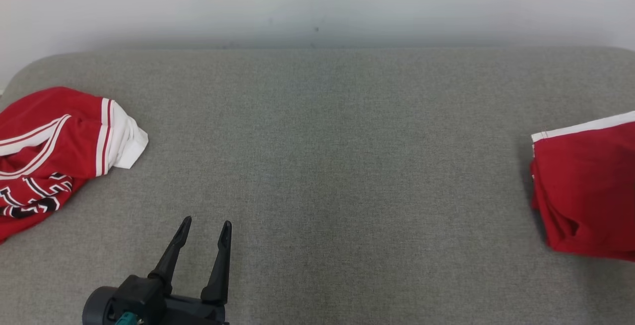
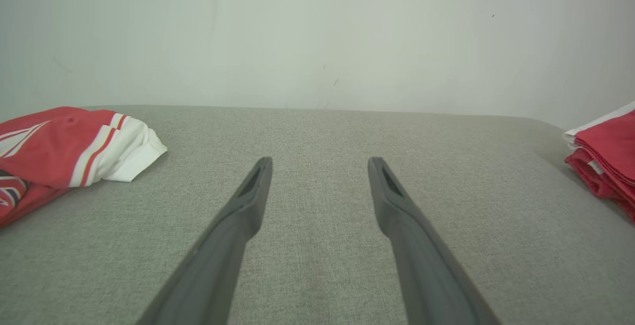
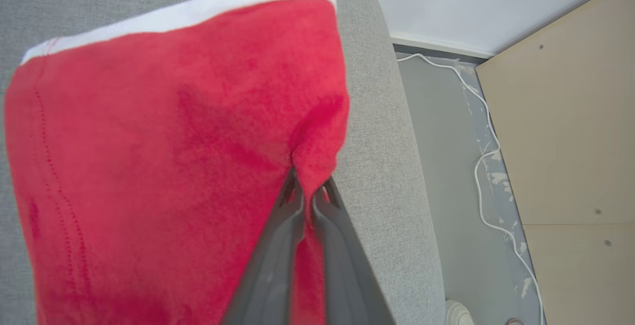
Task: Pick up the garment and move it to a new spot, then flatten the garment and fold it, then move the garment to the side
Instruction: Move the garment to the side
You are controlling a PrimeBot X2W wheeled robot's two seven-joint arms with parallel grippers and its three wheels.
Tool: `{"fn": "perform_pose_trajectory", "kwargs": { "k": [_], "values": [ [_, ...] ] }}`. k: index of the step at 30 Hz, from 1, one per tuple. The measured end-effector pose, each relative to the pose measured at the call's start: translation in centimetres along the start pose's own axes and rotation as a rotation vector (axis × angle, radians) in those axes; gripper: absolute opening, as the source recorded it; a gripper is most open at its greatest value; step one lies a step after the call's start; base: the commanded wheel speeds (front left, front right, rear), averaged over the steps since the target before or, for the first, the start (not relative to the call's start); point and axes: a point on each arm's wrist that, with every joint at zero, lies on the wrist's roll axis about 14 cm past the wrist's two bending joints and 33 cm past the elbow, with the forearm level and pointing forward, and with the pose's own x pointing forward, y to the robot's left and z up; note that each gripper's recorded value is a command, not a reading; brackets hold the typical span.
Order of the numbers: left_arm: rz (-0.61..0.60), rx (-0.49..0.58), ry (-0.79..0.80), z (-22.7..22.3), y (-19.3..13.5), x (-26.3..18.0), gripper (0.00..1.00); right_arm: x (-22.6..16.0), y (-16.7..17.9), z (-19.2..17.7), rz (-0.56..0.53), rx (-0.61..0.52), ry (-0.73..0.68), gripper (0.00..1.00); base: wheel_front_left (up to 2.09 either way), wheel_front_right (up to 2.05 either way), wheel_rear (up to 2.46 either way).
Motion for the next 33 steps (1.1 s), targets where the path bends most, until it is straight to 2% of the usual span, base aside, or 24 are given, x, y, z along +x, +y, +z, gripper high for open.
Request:
{"fn": "perform_pose_trajectory", "kwargs": {
  "k": [14, 15, 16, 33],
  "values": [
    [0.017, 0.004, 0.025, -0.8, 0.8, 0.8, 1.0, 0.9, -1.4, 0.5, -0.047, -0.029, -0.041, 0.0, 0.0, 0.0, 0.0],
    [0.014, 0.005, 0.024, -0.8, 0.8, 0.9, 1.0, 1.0, -1.5, 0.5, -0.052, -0.032, -0.046, 0.77, 0.0, 0.0, 0.0],
    [0.01, 0.006, 0.022, -0.8, 0.7, 1.1, 1.0, 1.0, -1.6, 0.4, -0.057, -0.034, -0.046, 1.0, 0.0, 0.0, 0.0],
    [0.006, 0.015, 0.001, 0.0, 0.6, 1.4, 1.0, -0.8, -1.4, 4.2, -0.074, -0.077, -0.232, 1.0, 0.0, 0.0, 0.0]
  ]
}}
